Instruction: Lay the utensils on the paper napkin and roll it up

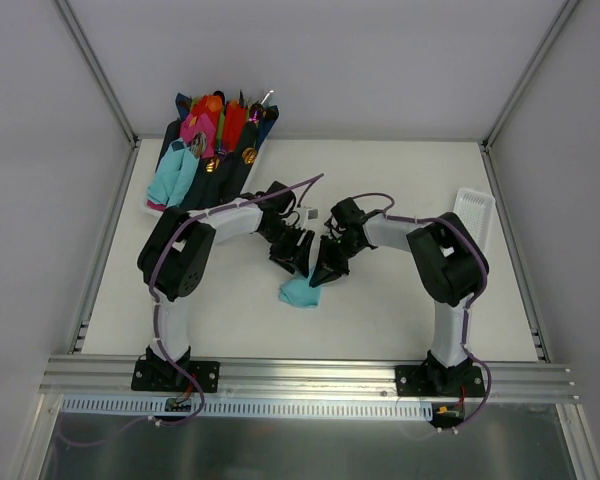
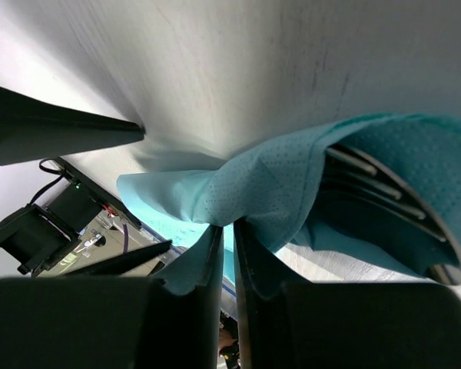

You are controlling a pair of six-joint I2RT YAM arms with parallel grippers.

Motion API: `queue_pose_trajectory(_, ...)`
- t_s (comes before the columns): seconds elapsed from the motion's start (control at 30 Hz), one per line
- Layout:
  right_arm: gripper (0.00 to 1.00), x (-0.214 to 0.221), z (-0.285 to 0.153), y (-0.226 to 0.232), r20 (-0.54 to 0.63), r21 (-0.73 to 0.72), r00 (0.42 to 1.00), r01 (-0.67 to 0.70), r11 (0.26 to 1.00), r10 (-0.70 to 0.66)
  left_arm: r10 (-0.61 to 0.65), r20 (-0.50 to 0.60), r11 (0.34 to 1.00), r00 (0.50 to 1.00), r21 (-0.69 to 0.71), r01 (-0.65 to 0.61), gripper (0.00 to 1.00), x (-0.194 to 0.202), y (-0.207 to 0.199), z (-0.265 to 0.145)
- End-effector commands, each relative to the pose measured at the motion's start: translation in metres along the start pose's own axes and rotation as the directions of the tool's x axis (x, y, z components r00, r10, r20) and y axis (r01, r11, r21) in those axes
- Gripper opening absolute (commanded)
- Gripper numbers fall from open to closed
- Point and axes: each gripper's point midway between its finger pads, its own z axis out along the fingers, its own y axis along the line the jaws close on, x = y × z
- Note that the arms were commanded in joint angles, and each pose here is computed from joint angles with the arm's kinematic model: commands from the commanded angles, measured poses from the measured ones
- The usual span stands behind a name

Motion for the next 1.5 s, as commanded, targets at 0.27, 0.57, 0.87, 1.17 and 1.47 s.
queue_pose_trajectory(0.27, 0.12, 0.013, 0.016, -0.066, -0.030, 0.207, 0.997, -0.068, 0.976, 0.076, -0.022, -0.084, 0.994, 0.996, -0.106, 0.013, 0.46, 0.022, 0.017, 0.027)
queue_pose_trajectory(0.57, 0.11, 0.010, 0.015, -0.070, -0.029, 0.210, 0.996, -0.071, 0.975, 0.079, -0.001, -0.129, 0.988, 0.992, -0.152, -0.018, 0.32, 0.036, 0.022, 0.039)
queue_pose_trajectory(0.87, 0.10, 0.008, 0.014, -0.072, -0.026, 0.209, 0.997, -0.070, 0.975, 0.077, -0.015, -0.176, 0.981, 0.984, -0.194, -0.019, 0.29, 0.046, 0.030, 0.054)
queue_pose_trajectory(1.17, 0.11, 0.001, 0.002, -0.057, 0.007, 0.174, 0.999, -0.037, 0.984, 0.036, -0.058, -0.181, 0.983, 0.982, -0.179, 0.025, 0.00, 0.048, 0.030, 0.055)
queue_pose_trajectory(1.47, 0.20, -0.010, -0.037, -0.023, 0.111, 0.087, 0.991, 0.061, 0.994, -0.070, -0.041, -0.018, 0.999, 0.999, -0.027, 0.040, 0.00, 0.005, 0.003, 0.017)
